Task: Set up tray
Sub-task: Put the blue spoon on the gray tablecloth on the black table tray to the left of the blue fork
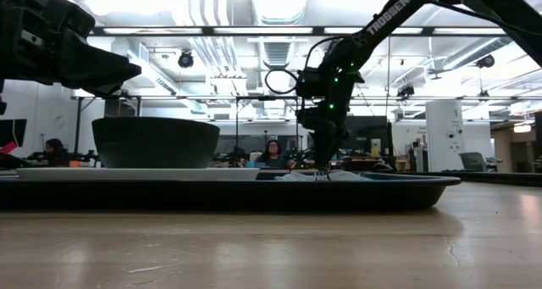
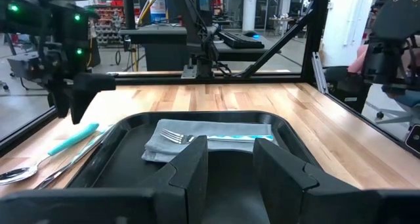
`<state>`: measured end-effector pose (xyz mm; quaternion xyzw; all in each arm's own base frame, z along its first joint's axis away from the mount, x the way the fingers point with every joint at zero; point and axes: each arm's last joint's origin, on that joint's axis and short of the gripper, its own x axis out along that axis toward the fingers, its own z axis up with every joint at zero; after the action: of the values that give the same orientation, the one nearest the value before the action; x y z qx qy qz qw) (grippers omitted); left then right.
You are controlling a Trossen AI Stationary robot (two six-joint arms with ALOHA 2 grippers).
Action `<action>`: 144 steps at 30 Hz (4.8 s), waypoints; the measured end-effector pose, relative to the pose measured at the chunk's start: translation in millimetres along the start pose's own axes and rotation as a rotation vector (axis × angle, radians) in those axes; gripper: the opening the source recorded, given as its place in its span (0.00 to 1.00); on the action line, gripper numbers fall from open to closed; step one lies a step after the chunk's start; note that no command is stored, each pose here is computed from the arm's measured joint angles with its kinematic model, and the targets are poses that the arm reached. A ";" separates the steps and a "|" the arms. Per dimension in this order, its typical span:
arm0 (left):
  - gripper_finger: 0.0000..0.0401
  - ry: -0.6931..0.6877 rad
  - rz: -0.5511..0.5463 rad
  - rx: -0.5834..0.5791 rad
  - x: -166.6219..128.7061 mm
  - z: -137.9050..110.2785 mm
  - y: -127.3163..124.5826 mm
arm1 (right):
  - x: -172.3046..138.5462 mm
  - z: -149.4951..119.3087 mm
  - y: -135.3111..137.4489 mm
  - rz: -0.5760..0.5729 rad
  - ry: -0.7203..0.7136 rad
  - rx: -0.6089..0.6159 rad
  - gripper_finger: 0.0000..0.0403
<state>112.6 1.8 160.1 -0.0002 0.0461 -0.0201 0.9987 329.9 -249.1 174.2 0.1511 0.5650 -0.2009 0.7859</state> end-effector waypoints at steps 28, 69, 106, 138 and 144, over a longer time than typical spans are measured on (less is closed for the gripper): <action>0.26 0.000 0.000 0.000 0.0 -0.1 0.0 | 36.8 -4.5 12.2 0.040 0.160 -0.137 0.40; 0.26 0.000 0.000 0.000 0.0 0.0 0.0 | -21.7 30.5 74.9 0.018 0.173 0.318 0.14; 0.26 0.000 0.000 0.000 0.0 0.1 0.0 | -32.1 -56.9 320.6 -0.042 0.072 0.937 0.14; 0.26 0.000 0.000 0.000 0.0 0.1 0.0 | -3.4 -109.3 351.9 -0.050 -0.006 1.134 0.14; 0.26 0.000 0.000 0.000 0.0 0.0 0.0 | -1.9 -110.4 351.3 -0.051 -0.006 1.133 0.14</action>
<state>112.5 1.8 160.1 -0.0002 0.0459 -0.0201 0.9987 409.0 109.3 144.8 0.5350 0.3702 -0.4922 0.5784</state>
